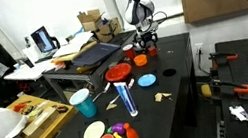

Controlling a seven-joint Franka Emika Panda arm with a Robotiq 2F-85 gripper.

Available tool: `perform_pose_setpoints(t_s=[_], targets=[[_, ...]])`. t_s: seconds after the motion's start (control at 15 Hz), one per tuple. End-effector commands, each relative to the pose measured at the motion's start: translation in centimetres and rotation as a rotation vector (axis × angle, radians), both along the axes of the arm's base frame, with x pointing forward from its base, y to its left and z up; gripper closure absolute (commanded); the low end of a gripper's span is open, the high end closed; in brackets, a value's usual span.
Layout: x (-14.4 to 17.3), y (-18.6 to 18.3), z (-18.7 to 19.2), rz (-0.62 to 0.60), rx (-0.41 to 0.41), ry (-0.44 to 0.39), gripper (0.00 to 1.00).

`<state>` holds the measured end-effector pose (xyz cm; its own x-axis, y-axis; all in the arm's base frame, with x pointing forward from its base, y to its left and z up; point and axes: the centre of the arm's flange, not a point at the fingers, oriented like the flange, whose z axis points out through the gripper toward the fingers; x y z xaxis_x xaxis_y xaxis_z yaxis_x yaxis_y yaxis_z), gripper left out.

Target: Move the orange block to the right

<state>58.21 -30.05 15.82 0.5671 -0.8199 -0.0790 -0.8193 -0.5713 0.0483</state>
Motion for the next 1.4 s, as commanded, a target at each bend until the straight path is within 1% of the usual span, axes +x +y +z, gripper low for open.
perform_pose_setpoints(t_s=[0.0, 0.33, 0.53, 0.73, 1.0, 1.33], targets=[[-0.6, 1.5, 2.8, 0.005, -0.036, -0.044, 0.00], [-0.2, 5.5, 8.9, 0.105, -0.058, -0.104, 0.00], [-0.6, 8.1, 12.8, 0.171, -0.082, -0.122, 0.00], [-1.5, 10.6, 15.9, 0.242, -0.092, -0.145, 0.00], [-3.8, 15.7, 20.0, 0.352, -0.102, -0.183, 0.00], [-7.1, 22.9, 24.0, 0.525, -0.082, -0.246, 0.00]])
